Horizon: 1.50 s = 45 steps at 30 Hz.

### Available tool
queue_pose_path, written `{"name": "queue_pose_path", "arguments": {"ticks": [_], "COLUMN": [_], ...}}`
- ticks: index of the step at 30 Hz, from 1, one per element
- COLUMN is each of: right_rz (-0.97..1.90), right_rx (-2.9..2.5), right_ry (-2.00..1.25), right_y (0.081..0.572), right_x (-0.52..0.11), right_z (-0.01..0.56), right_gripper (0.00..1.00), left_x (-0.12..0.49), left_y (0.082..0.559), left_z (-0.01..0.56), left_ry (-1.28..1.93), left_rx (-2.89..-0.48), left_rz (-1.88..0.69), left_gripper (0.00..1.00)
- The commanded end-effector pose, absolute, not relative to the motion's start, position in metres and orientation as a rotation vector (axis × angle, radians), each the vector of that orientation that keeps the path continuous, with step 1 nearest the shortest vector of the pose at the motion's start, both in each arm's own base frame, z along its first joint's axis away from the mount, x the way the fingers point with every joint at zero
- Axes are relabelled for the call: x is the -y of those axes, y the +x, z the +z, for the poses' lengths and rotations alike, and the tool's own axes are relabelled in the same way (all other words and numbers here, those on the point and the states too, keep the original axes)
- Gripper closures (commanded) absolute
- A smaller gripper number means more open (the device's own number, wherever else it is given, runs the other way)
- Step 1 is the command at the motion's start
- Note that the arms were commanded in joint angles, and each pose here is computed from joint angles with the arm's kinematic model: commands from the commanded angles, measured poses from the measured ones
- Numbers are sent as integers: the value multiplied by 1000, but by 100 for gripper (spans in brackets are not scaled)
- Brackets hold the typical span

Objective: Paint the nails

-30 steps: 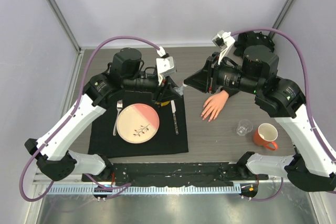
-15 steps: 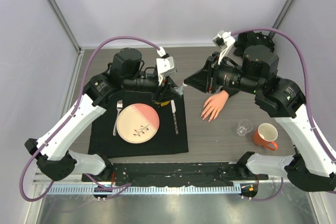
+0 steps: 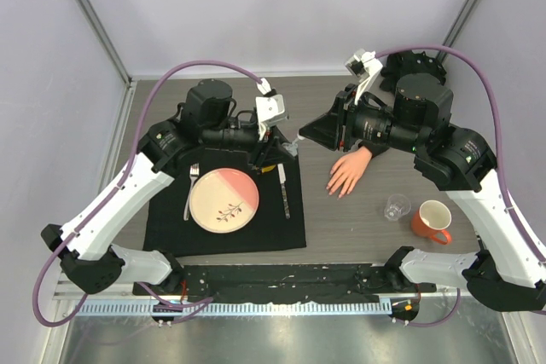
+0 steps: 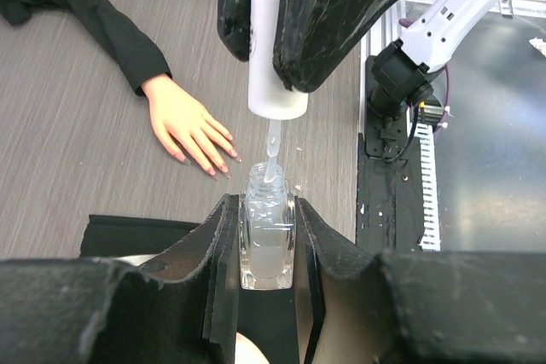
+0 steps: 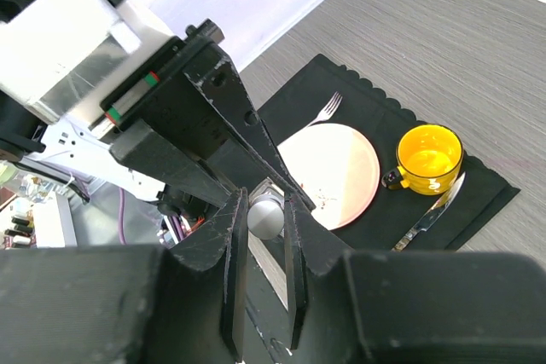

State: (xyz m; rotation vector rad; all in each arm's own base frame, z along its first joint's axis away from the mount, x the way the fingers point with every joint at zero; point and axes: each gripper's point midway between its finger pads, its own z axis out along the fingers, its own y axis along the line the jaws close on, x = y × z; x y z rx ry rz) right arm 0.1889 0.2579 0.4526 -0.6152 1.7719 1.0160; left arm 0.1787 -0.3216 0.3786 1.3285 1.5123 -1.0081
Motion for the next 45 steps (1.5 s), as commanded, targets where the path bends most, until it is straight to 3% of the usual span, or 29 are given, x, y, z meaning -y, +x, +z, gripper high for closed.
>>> {"name": "queue_pose_path", "arguments": {"ticks": [1, 12, 23, 27, 30, 45], "right_rz": [1024, 894, 572, 409, 376, 164], "right_rx": [-1684, -1735, -1962, -2097, -2088, -2085], "right_ry": [-596, -511, -292, -300, -353, -772], "right_y": [185, 194, 209, 212, 211, 234], "right_x": [-253, -230, -174, -157, -152, -151], "right_z": [478, 468, 359, 280, 252, 171], "right_gripper": [99, 99, 99, 99, 99, 99], "left_x": [322, 313, 271, 275, 284, 303], "left_y": [179, 193, 249, 250, 245, 246], "left_z": [382, 386, 404, 417, 428, 436], "left_ry": [1325, 1247, 949, 907, 894, 893], "left_rx": [-1486, -1501, -1558, -1540, -1511, -1457], "left_rz": [-998, -890, -521, -557, -632, -720], "left_gripper": [100, 100, 100, 100, 100, 100]}}
